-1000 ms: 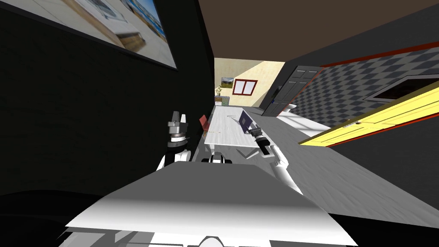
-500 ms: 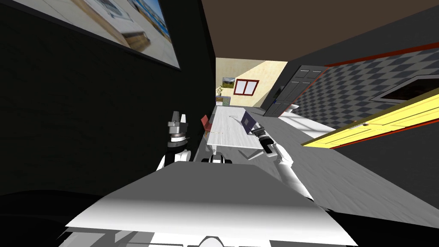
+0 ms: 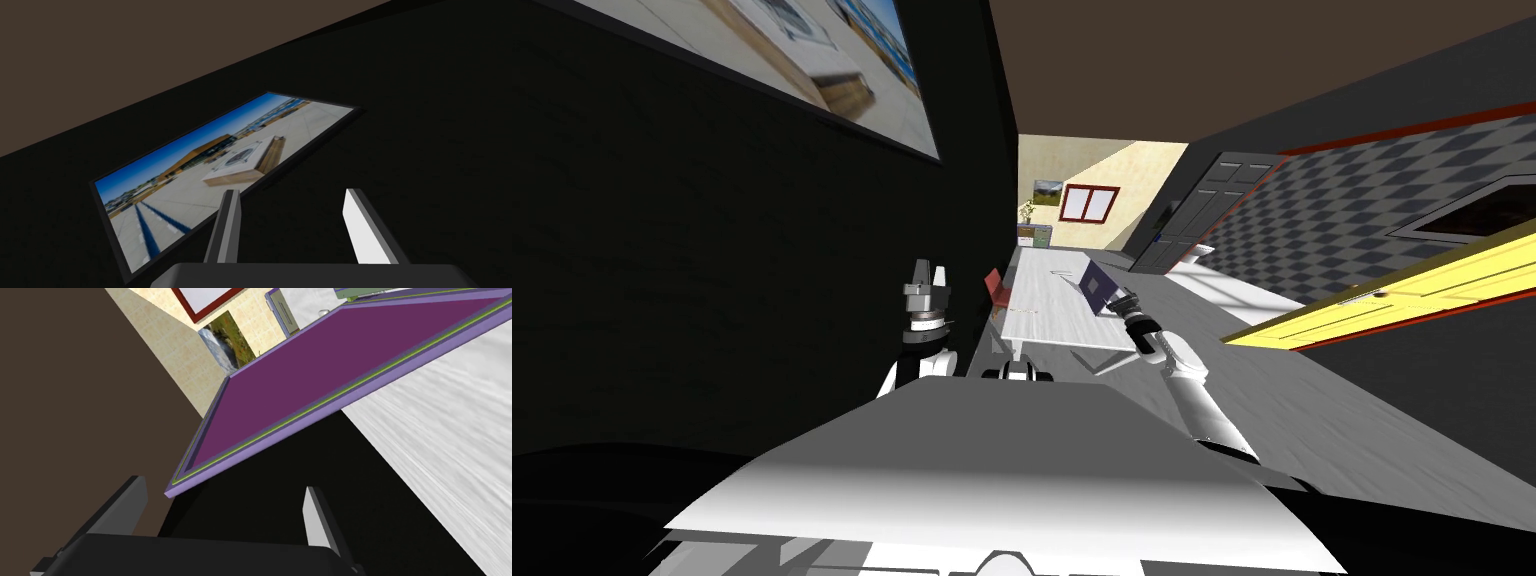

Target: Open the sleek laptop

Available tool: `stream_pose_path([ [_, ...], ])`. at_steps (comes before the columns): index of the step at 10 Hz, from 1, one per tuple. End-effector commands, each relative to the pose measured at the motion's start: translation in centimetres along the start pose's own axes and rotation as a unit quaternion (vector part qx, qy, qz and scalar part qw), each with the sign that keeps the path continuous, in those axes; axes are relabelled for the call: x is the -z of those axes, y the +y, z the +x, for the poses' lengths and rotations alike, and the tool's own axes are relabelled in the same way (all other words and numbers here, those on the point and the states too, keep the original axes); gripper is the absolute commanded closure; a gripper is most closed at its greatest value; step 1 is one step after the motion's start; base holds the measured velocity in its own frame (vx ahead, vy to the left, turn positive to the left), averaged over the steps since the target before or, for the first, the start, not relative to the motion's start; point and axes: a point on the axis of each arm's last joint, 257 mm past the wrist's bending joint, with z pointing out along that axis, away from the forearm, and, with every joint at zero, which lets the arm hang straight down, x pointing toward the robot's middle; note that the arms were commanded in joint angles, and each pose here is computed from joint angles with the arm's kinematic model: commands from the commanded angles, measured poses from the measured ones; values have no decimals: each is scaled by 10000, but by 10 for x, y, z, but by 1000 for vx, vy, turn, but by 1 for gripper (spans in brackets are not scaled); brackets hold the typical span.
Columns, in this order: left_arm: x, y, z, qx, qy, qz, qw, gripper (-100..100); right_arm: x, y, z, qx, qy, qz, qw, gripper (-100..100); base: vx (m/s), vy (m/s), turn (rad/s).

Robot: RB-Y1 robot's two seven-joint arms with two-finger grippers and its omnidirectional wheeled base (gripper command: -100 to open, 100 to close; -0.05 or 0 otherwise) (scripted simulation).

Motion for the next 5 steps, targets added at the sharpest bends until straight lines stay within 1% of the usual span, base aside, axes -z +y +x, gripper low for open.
stream_pose_path([
  [1, 0, 0, 0, 0, 0, 0, 10000, 0, -2, -9, 7, 258, 76, 17, 9996, -100, 12, 18, 2],
  [2, 0, 0, 0, 0, 0, 0, 10000, 0, -2, -10, 8, 296, 85, 20, 9995, -100, 0, 0, 0],
  [3, 0, 0, 0, 0, 0, 0, 10000, 0, -2, -10, 8, 291, 83, 20, 9995, 100, 8, -6, -9],
  [4, 0, 0, 0, -1, 0, 0, 10000, 0, -6, -15, 11, -91, 101, 61, 9999, 100, -18, -59, 33],
  [5, 0, 0, 0, -1, 1, 0, 10000, 0, -8, -16, 13, -288, 113, 62, 9995, 100, -56, -77, 76],
])
